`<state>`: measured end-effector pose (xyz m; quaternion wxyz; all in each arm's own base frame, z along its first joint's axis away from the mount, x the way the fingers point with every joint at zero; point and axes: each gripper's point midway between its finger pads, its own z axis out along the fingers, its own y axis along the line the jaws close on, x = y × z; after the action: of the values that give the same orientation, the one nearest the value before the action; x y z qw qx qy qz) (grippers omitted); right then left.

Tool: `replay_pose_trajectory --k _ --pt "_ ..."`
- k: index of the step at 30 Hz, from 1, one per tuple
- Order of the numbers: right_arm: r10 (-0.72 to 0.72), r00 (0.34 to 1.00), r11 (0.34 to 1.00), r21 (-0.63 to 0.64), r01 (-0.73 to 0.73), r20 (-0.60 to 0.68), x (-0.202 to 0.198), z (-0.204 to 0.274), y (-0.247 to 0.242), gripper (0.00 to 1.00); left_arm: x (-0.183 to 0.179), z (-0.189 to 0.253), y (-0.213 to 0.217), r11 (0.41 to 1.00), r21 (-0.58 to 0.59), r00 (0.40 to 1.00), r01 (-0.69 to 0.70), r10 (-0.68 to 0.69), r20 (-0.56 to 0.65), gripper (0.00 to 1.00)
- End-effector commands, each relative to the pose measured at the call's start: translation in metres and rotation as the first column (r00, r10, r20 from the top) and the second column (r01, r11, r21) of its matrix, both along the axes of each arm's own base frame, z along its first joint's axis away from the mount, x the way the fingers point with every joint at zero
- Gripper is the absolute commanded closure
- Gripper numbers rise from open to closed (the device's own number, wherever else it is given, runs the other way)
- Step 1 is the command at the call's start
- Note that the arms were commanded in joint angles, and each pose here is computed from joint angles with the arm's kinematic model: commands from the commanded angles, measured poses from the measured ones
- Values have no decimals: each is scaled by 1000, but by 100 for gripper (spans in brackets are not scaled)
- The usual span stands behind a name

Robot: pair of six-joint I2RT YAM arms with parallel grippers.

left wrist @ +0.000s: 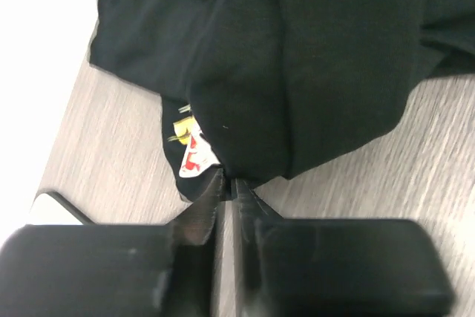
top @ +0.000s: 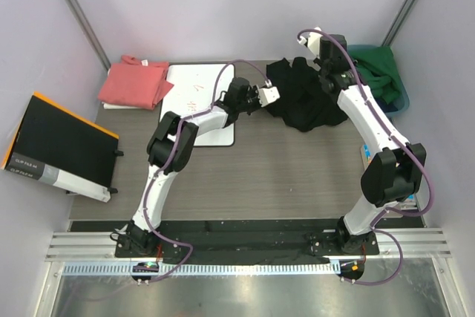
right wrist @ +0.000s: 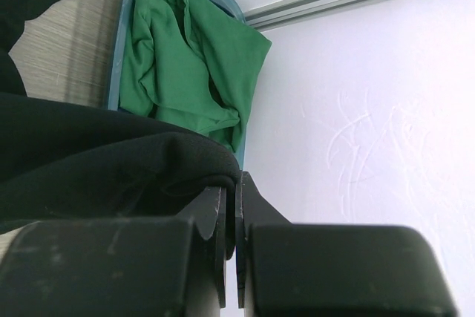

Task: Fold and stack the t-shirts
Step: Flatten out the tshirt

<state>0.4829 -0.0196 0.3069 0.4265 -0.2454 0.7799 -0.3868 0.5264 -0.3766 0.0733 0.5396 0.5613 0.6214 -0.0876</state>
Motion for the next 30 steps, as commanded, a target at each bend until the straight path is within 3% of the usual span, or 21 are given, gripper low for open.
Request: replay_pose_trajectory --k 1,14,19,24,30 --pt "-7 994 1000 20 5 105 -6 35 -8 99 8 38 -19 997 -79 996 10 -3 88 100" --pt "-40 987 999 9 40 154 -2 47 -27 99 -25 82 -9 994 -76 997 76 -75 19 100" --pt "-55 970 998 -7 58 236 -2 65 -36 99 -33 156 27 994 -99 993 54 -43 109 100" --pt "-54 949 998 3 56 311 1 82 -35 99 -20 231 80 991 -119 963 -61 90 254 100" --pt "40 912 998 26 -56 408 0 121 -20 99 -45 322 122 991 -101 913 -83 117 391 100"
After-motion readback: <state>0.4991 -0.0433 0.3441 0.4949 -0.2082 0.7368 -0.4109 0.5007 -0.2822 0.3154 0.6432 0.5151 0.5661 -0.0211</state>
